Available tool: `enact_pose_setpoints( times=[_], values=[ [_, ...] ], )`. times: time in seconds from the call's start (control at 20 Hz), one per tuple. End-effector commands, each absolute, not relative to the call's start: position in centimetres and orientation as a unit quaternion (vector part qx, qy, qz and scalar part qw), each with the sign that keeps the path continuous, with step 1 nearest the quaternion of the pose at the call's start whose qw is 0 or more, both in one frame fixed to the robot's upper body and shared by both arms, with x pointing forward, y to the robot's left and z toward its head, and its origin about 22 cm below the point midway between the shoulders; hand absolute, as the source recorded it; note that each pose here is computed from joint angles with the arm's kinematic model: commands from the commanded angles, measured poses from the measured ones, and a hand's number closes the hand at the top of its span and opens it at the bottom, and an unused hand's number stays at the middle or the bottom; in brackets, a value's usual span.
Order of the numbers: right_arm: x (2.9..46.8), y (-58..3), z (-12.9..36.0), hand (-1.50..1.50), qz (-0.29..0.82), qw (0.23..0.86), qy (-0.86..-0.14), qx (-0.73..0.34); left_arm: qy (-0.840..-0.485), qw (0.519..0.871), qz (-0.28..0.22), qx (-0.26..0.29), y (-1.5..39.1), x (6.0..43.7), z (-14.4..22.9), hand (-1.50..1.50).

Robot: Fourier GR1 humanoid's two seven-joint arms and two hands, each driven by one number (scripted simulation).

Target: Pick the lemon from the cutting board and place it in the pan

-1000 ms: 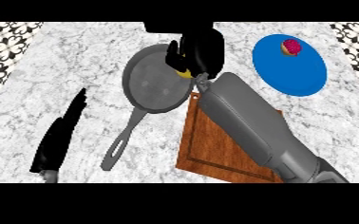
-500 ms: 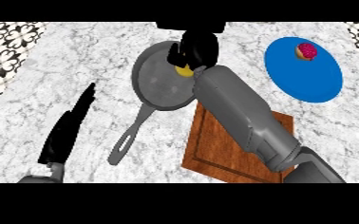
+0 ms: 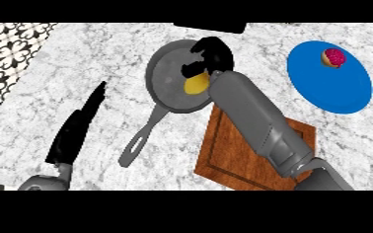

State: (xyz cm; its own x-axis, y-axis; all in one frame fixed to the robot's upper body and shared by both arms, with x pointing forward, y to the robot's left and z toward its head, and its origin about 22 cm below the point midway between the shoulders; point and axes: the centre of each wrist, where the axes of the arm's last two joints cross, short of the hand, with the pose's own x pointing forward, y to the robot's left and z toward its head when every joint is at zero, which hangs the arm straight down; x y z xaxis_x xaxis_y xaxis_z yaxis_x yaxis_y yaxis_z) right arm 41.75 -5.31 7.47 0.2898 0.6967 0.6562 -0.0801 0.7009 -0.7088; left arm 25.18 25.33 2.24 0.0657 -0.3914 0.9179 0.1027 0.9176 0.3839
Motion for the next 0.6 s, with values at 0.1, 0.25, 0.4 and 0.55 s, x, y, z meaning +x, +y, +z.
enact_pose_setpoints(
  times=[0.1, 0.25, 0.4, 0.55],
  values=[
    [41.8, -5.8, 7.5, -1.50, 0.163, 0.741, -0.607, -0.235, -0.662, 0.722, -0.173, 0.107, 24.2, 25.4, 2.0, 0.00],
    [41.7, -6.2, 6.9, -1.50, 0.106, 0.718, -0.638, -0.256, -0.661, 0.721, -0.179, 0.107, 24.3, 25.4, 2.1, 0.00],
    [42.3, -6.0, 8.6, -1.50, 0.032, 0.704, -0.662, -0.258, -0.654, 0.728, -0.174, 0.111, 24.6, 25.1, 1.5, 0.00],
    [42.5, -6.5, 8.1, -1.50, -0.019, 0.690, -0.667, -0.280, -0.654, 0.728, -0.174, 0.110, 25.2, 25.3, 2.0, 0.00]
  ],
)
